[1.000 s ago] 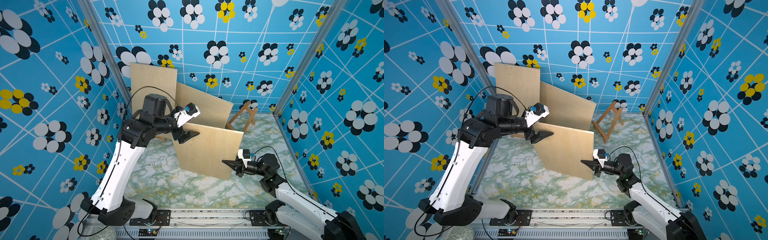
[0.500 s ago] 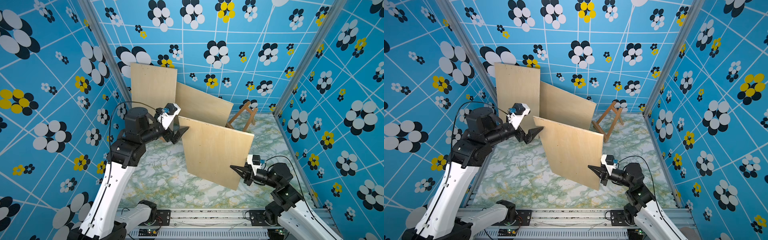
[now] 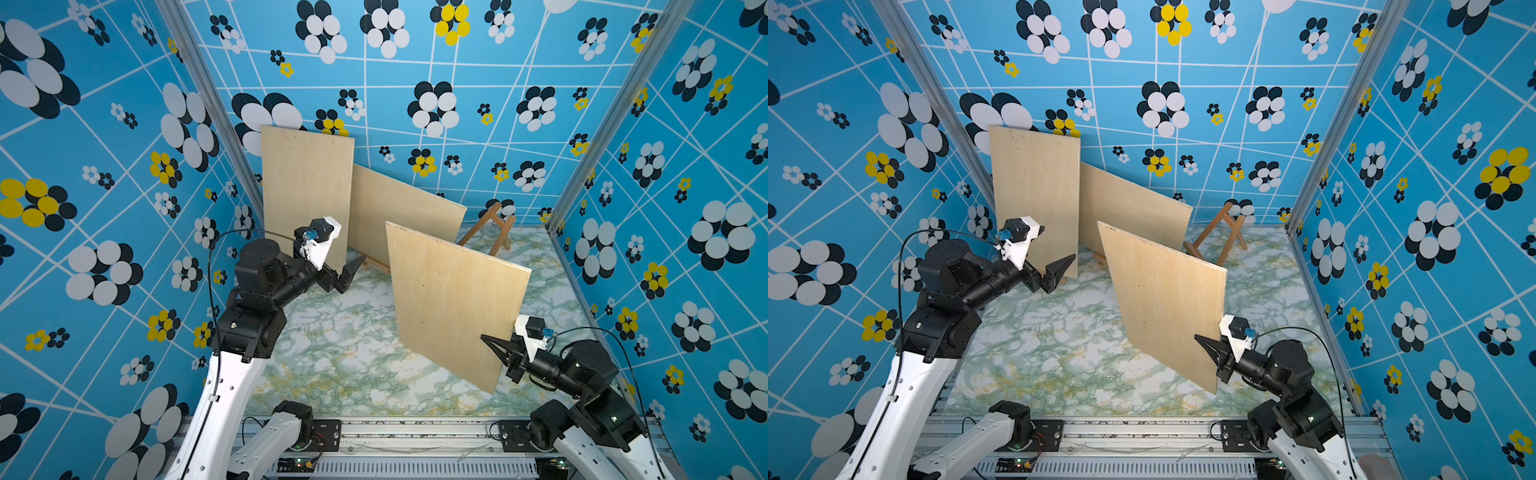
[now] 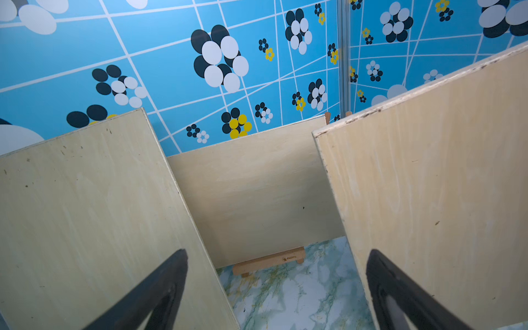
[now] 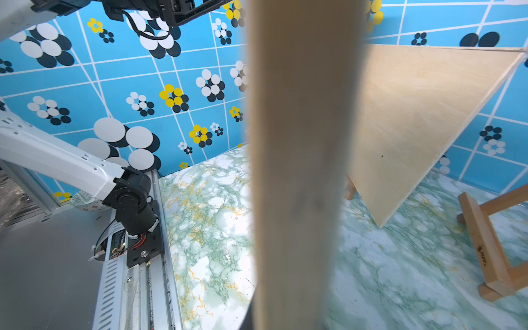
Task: Assemble the easel
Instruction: Pick up the drawing board from the center of the board.
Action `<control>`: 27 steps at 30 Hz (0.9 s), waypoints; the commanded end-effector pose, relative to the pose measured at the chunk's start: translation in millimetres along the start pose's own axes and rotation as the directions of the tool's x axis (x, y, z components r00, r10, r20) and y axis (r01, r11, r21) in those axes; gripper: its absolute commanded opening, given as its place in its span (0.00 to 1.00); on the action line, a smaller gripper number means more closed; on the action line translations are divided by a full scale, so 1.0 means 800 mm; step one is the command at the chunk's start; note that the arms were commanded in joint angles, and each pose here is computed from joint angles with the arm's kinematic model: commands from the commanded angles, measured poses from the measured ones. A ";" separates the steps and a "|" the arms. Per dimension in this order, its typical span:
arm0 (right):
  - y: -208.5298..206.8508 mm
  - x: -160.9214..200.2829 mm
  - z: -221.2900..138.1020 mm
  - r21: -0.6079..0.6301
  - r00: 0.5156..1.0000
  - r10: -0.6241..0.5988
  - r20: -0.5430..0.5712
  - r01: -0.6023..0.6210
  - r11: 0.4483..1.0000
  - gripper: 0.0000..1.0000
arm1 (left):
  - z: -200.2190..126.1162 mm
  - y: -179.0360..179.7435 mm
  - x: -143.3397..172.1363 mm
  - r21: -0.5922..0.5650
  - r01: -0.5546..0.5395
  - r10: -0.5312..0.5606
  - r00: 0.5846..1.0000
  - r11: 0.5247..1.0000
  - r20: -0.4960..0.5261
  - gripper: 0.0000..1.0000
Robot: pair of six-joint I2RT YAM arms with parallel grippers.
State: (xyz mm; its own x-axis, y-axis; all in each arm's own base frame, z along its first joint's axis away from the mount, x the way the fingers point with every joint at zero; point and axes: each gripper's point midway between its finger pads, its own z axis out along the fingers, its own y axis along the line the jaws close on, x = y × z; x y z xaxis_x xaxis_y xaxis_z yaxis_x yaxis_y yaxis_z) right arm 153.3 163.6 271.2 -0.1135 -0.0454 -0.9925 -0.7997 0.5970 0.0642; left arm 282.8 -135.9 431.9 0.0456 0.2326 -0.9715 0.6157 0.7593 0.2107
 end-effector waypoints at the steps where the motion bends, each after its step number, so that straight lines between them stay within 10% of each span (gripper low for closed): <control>1: -0.018 0.007 -0.014 0.109 0.998 -0.023 -0.061 0.029 0.994 0.00 | -0.005 0.002 -0.002 -0.008 0.024 -0.024 0.999 1.000 0.034 0.99; 27: -0.056 -0.008 -0.095 0.437 0.997 0.023 -0.068 0.009 0.900 0.00 | 0.001 -0.002 0.038 0.021 0.123 -0.123 0.992 0.992 -0.001 0.99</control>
State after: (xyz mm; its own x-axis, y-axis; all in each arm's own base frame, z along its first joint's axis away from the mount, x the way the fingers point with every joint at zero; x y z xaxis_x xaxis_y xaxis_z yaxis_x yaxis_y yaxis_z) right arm 142.4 95.0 286.3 -0.1642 -0.0597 -0.9846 -0.5497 0.8343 0.0411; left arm 287.1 -132.5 401.1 -0.0350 0.1596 -0.9866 0.6314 0.7687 0.1020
